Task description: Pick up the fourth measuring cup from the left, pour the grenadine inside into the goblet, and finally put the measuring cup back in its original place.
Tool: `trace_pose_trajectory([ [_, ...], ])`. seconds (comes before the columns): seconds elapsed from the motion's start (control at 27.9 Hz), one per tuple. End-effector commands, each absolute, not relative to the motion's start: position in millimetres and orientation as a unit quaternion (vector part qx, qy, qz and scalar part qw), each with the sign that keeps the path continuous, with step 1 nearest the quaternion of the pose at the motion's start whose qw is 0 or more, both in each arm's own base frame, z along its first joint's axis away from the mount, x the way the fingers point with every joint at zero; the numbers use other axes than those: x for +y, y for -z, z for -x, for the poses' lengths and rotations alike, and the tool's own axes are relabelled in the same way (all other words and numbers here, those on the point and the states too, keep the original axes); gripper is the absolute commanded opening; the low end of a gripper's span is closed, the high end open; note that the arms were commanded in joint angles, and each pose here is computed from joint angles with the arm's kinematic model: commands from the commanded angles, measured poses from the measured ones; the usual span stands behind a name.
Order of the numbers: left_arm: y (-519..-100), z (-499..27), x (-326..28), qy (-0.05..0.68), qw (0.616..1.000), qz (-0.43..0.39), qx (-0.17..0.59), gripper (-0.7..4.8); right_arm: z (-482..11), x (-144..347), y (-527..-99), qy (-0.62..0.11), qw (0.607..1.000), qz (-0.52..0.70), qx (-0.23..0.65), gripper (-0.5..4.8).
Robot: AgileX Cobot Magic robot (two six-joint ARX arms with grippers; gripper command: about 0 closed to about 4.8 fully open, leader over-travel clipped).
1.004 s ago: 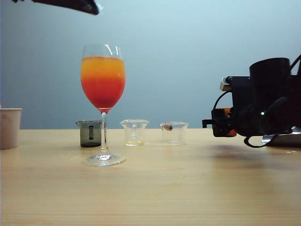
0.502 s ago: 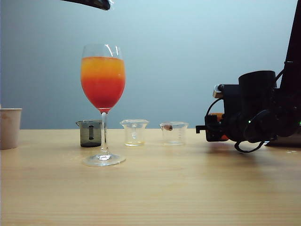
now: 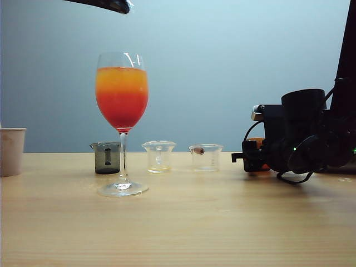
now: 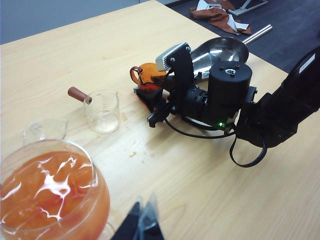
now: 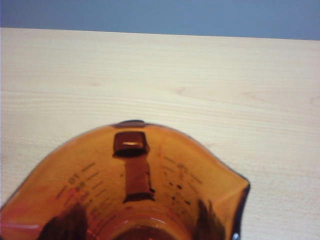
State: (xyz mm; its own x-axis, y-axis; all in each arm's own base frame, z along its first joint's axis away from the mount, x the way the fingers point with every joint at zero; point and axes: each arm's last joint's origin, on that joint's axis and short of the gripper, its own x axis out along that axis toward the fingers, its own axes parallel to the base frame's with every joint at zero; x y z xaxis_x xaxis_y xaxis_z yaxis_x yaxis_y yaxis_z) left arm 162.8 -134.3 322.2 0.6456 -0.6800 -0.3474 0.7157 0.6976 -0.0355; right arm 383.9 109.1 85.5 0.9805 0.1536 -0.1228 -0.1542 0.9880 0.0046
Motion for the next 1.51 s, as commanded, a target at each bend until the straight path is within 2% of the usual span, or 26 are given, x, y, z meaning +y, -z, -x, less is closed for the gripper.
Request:
trace_pose_trajectory([
  [0.04, -323.3, -162.3, -133.9, 0.386, 0.906, -0.056, 0.167, -0.06, -383.5, 109.2, -82.1, -0.076, 0.995, 0.006, 0.071, 1.34],
  [0.25, -323.0, -162.2, -133.8, 0.386, 0.905, -0.056, 0.168, -0.06, -383.3, 109.3, -81.6, -0.078, 0.994, 0.003, 0.075, 1.5],
  [0.36, -322.7, -162.1, -133.7, 0.386, 0.905, -0.057, 0.17, -0.05, -383.3, 109.3, -81.6, -0.078, 0.994, 0.003, 0.075, 2.32],
  [0.39, -322.4, -162.0, -133.6, 0.386, 0.905, -0.057, 0.171, -0.06, -383.2, 109.5, -81.5, -0.081, 0.994, 0.002, 0.075, 2.93],
  [0.57, -322.4, -162.0, -133.6, 0.386, 0.905, -0.057, 0.171, -0.06, -382.9, 110.2, -81.0, -0.092, 0.992, 0.002, 0.081, 3.12],
  [0.75, -322.5, -162.0, -133.6, 0.386, 0.905, -0.057, 0.171, -0.06, -381.9, 110.2, -82.7, -0.096, 0.99, 0.002, 0.102, 4.11],
  [1.26, -322.8, -161.6, -133.3, 0.386, 0.905, -0.057, 0.171, -0.06, -360.8, 103.5, -115.4, -0.088, 0.978, 0.021, 0.185, 3.98],
  [1.33, -322.6, -161.3, -133.1, 0.386, 0.904, -0.057, 0.173, -0.06, -352.6, 102.3, -118.5, -0.095, 0.978, 0.019, 0.187, 3.46],
  [1.36, -322.8, -160.5, -132.4, 0.386, 0.904, -0.057, 0.174, -0.06, -344.9, 100.8, -120.5, -0.105, 0.975, 0.017, 0.194, 2.85],
  [1.47, -324.7, -158.0, -130.4, 0.386, 0.905, -0.054, 0.172, -0.06, -331.7, 96.8, -123.8, -0.103, 0.975, 0.011, 0.197, 1.7],
  [1.51, -327.1, -154.9, -128.0, 0.385, 0.906, -0.045, 0.17, -0.06, -321.6, 93.8, -128.5, -0.103, 0.975, 0.01, 0.197, 0.41],
])
